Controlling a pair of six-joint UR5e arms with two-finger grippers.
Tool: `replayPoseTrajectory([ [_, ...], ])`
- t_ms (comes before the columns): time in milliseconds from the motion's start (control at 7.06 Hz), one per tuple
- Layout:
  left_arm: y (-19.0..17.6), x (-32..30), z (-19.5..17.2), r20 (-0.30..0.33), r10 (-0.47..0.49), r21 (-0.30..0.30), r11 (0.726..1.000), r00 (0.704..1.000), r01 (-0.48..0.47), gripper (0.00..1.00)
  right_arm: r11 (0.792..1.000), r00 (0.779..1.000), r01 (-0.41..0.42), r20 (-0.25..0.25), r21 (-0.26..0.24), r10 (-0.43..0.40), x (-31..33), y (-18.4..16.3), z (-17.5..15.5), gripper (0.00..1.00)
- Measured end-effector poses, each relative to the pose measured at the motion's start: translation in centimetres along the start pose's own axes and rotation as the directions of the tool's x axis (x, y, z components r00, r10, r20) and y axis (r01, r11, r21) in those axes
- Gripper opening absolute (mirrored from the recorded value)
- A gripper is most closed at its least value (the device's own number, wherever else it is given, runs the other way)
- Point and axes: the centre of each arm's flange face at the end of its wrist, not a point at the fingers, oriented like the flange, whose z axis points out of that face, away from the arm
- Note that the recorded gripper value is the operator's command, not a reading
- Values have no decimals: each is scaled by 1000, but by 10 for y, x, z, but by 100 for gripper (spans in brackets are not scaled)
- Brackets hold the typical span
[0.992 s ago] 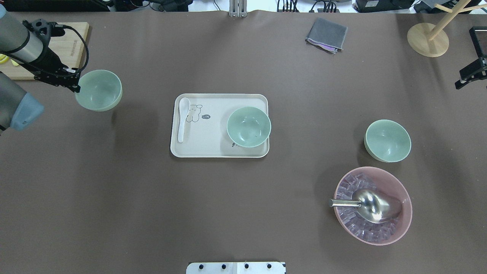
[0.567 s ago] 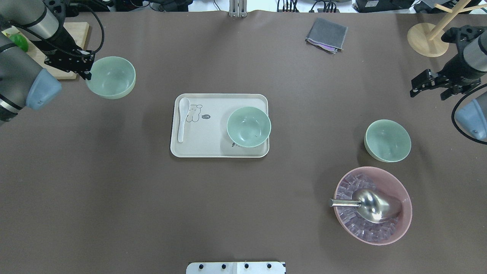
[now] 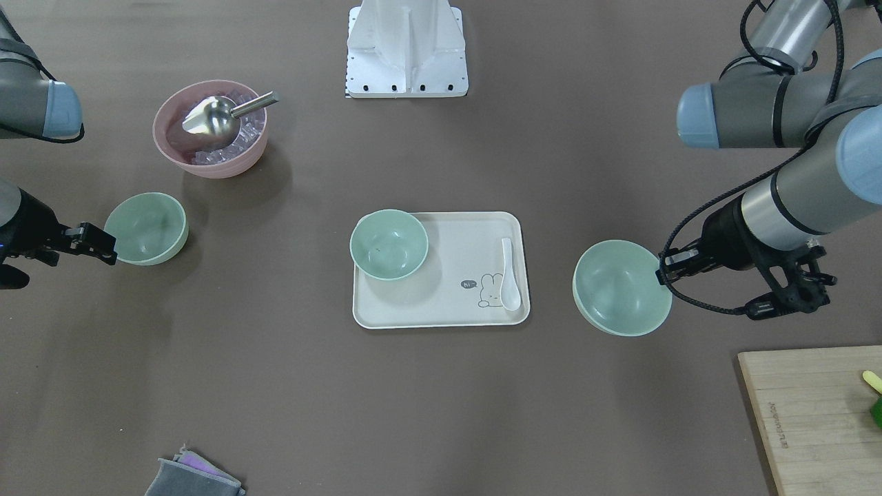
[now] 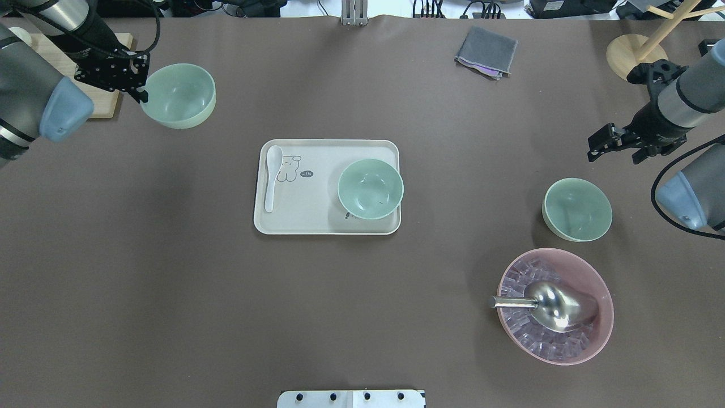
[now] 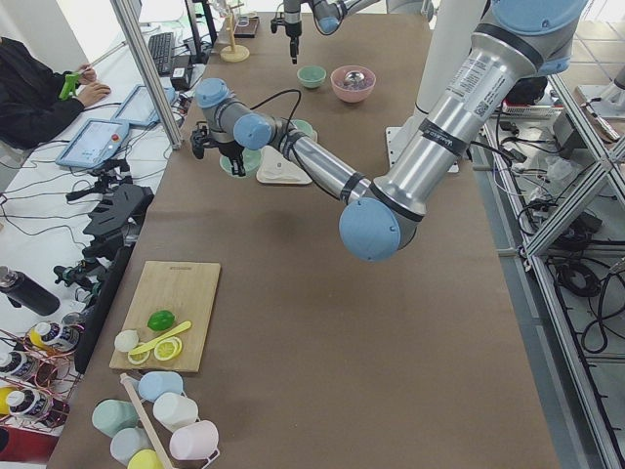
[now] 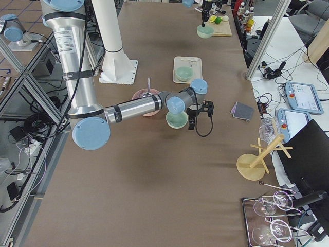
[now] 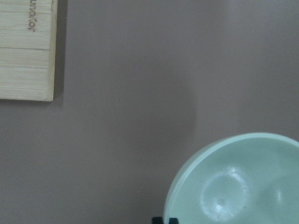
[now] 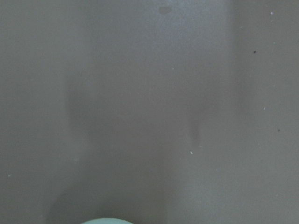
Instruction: Stack green bowls together
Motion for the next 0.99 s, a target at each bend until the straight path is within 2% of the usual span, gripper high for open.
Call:
replayPoseTrajectory([
  [142,1,5,-3,-10,-10,-4,1000,1000,10,0,1000,1000,17,0,-13,-17,-1,19,3,97],
  [425,1,9,-5,-17,-11,-5,1000,1000,11,0,998,999,49,-20,-48,-50,-3,52,19,78],
  [708,2,9,-5,-19,-9,-4,1000,1000,9,0,996,998,55,-37,-67,-58,-2,62,30,49],
  [850,2,10,-5,-19,-8,-3,1000,1000,8,0,996,998,53,-41,-72,-56,-1,63,31,27],
  [992,2,10,-5,-20,-7,-3,1000,1000,7,0,996,998,52,-42,-74,-55,-1,63,32,10],
])
